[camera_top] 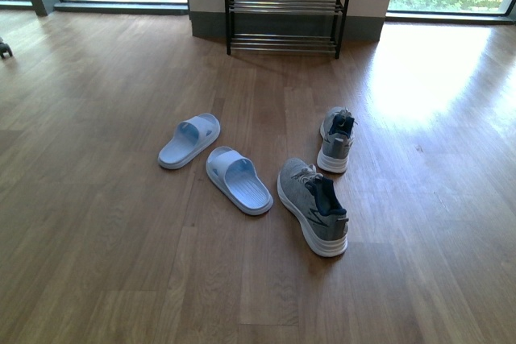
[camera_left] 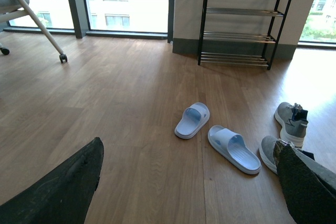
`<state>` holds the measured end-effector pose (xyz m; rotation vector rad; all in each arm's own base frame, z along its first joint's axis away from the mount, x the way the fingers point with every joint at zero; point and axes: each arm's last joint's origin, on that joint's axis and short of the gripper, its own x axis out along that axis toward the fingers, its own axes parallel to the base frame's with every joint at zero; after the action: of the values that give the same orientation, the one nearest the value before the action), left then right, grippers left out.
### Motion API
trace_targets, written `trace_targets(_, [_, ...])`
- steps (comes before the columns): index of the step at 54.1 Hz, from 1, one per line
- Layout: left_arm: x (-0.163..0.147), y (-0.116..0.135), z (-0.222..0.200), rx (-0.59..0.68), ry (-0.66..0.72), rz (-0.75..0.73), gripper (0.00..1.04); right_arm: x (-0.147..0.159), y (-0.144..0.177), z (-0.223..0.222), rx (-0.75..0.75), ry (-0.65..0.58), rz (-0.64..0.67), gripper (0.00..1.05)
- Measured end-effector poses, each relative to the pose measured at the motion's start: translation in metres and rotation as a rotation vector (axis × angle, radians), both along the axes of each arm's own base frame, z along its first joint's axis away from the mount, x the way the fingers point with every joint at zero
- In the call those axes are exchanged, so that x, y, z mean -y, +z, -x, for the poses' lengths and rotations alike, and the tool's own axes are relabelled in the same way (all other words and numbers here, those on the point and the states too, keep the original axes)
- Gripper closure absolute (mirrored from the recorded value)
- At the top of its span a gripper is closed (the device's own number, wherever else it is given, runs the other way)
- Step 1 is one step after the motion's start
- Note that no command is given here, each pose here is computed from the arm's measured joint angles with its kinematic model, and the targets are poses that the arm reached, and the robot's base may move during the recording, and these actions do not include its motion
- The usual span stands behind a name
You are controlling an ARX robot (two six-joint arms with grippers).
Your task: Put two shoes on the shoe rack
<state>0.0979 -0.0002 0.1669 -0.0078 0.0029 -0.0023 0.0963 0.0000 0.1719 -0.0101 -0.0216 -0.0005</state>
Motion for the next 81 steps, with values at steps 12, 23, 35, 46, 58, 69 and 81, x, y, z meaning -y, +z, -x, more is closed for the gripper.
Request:
trace_targets(12, [0.0, 0.0, 0.0, 0.0, 0.0, 0.0, 0.09, 0.0, 0.0, 0.0, 0.0, 0.0, 0.0, 0.09])
trace_targets(23, [0.0, 0.0, 0.0, 0.0, 0.0, 0.0, 0.09, 0.0, 0.0, 0.0, 0.0, 0.0, 0.0, 0.09])
trace_targets(35, [0.0, 0.0, 0.0, 0.0, 0.0, 0.0, 0.09, 0.0, 0.0, 0.0, 0.0, 0.0, 0.0, 0.09])
trace_targets(46, [0.0, 0.0, 0.0, 0.0, 0.0, 0.0, 0.09, 0.0, 0.0, 0.0, 0.0, 0.0, 0.0, 0.09])
trace_targets(58, [0.0, 0.0, 0.0, 0.0, 0.0, 0.0, 0.09, 0.0, 0.0, 0.0, 0.0, 0.0, 0.0, 0.09])
trace_targets(69, [0.0, 0.0, 0.0, 0.0, 0.0, 0.0, 0.09, 0.0, 0.0, 0.0, 0.0, 0.0, 0.0, 0.09])
trace_targets(81, [0.0, 0.0, 0.0, 0.0, 0.0, 0.0, 0.09, 0.0, 0.0, 0.0, 0.0, 0.0, 0.0, 0.09])
